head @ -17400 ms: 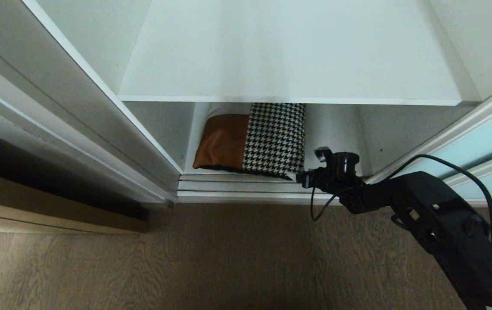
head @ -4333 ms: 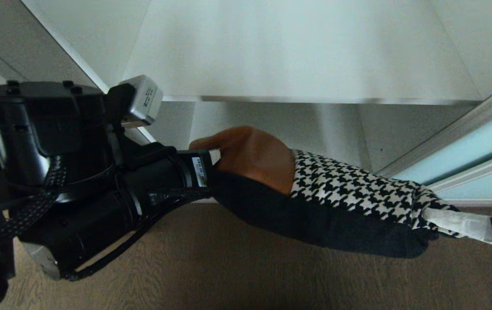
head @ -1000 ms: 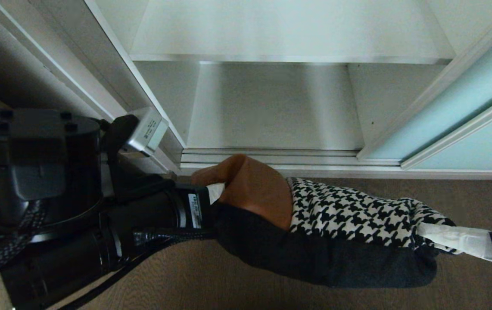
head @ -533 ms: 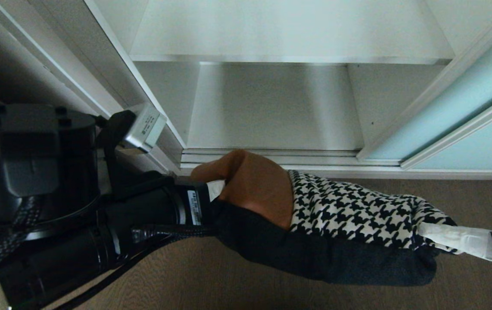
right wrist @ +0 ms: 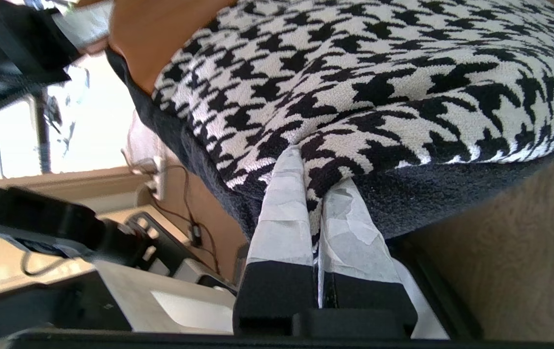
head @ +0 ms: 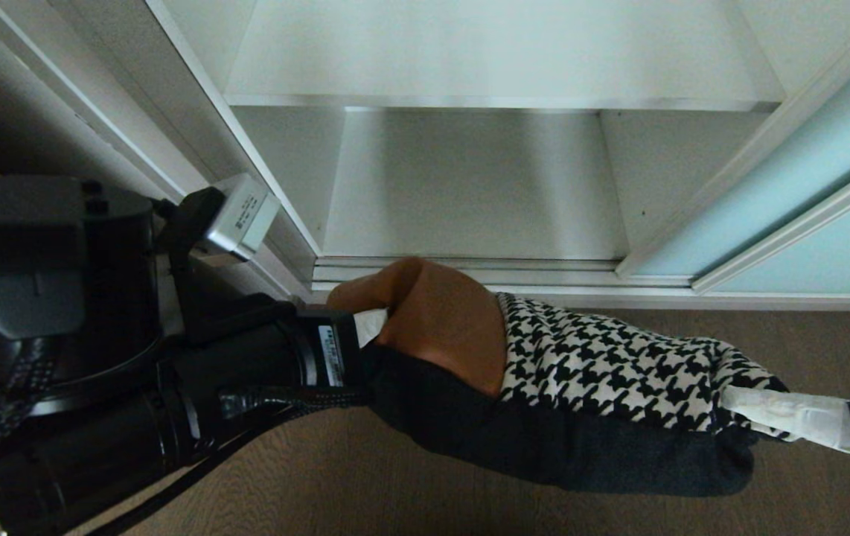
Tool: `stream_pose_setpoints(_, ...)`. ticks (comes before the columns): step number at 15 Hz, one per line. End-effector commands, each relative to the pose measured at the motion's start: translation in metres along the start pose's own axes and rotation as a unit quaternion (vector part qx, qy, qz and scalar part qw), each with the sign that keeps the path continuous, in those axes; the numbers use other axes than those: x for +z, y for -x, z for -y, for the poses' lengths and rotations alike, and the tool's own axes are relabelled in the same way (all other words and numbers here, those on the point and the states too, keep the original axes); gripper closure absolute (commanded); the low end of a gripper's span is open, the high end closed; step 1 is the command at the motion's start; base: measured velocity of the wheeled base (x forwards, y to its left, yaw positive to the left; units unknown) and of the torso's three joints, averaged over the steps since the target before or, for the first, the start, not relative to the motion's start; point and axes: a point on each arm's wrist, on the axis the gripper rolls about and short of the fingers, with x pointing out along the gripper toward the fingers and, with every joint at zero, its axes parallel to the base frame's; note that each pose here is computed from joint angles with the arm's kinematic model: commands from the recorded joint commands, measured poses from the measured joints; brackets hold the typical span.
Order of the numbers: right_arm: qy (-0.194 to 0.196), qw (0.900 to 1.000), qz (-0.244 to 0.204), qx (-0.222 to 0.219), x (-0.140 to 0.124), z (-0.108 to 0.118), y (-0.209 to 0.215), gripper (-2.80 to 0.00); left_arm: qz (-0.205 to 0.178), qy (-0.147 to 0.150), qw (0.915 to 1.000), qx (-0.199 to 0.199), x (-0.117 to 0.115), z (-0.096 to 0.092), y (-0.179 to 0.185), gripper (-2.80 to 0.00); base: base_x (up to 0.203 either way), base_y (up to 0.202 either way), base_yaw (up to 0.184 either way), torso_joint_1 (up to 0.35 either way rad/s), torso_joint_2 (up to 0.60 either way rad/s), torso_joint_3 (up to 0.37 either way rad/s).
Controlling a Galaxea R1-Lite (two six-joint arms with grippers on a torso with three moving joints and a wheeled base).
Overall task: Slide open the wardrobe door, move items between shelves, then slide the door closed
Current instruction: Place the pillow on the higher shelf
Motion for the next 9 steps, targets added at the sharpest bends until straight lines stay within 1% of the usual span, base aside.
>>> stream_pose_setpoints(1,-0.005,1.0,0.005,0.004,0.0021,-0.0014,0.0009,0.0,0.0,0.001,1.0,0.001,-0.0007,-0.0001,0.0,0.0,0.0,0.0,0.0,0.0,0.0,0.0)
stream_pose_setpoints(9,-0.006,1.0,0.008,0.005,0.0015,-0.0019,0.003,0.0,-0.002,-0.001,1.0,0.004,-0.0025,-0.0006,-0.0006,0.0,0.0,0.0,0.0,0.0,0.0,0.0)
